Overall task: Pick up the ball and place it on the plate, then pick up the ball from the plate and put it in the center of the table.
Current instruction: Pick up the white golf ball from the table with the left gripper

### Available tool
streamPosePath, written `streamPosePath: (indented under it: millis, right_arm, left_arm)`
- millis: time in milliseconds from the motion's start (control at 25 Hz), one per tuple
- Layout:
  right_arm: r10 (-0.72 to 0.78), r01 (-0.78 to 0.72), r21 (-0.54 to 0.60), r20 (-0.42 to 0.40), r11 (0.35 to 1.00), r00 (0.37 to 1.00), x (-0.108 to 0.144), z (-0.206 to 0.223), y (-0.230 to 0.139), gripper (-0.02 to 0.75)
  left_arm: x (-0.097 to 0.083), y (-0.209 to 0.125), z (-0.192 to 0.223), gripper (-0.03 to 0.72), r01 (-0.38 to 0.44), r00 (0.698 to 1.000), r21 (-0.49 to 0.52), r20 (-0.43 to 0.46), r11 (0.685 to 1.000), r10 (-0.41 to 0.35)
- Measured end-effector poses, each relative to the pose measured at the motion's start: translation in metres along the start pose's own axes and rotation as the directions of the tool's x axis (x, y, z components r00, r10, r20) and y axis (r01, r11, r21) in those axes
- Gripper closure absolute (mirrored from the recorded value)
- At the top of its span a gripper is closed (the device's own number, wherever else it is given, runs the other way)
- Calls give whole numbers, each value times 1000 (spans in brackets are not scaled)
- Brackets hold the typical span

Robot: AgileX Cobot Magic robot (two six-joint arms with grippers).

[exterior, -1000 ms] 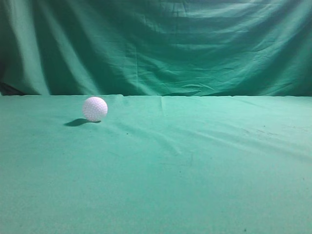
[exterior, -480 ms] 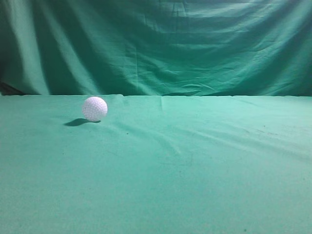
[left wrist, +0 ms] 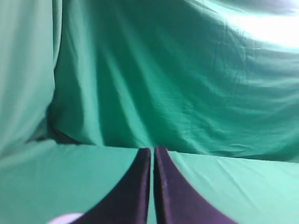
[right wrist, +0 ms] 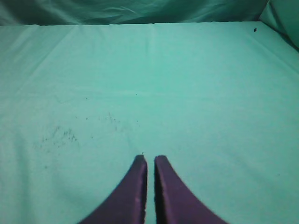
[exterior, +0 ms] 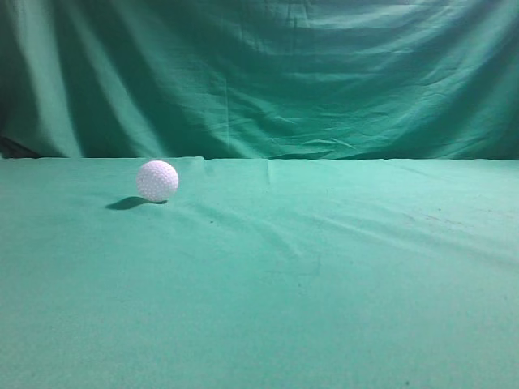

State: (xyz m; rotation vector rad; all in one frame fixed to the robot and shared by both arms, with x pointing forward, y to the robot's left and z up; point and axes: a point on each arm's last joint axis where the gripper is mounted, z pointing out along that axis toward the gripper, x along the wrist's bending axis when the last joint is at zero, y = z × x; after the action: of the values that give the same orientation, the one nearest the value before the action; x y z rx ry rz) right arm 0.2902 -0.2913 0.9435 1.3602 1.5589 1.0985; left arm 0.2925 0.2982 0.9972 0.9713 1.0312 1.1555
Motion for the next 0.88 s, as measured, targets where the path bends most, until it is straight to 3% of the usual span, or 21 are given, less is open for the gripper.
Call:
streamPosePath:
  millis: [120,240,360,440,600,760,840,880]
  right_arm:
    - [0,0,0,0,1000,1000,0,0,0,689]
    - [0,0,0,0,1000,1000,0,0,0,689]
    - [0,0,0,0,1000,1000,0,0,0,689]
    - [0,0,0,0,1000,1000,0,0,0,689]
    - [0,0,0,0,1000,1000,0,0,0,689]
    - [0,0,0,0,1000,1000,0,0,0,689]
    - [0,0,0,0,1000,1000,0,0,0,689]
    - [0,0,0,0,1000,1000,0,0,0,689]
  left_arm:
    - [-2,12,3,688,110,994,48,-5,993,-109]
    - [-6,30,12,688,157,988,178,-32,971,-154]
    - [-8,38,29,688,171,985,377,-78,910,-152]
    - [-9,37,40,688,179,984,454,-100,873,-150]
    - [-7,24,59,688,187,982,553,-134,812,-135]
    - [-8,12,72,688,272,962,618,-192,738,-194]
    - [-11,15,82,688,240,971,663,-165,709,-174]
    - [-14,19,88,688,183,983,699,-118,691,-141]
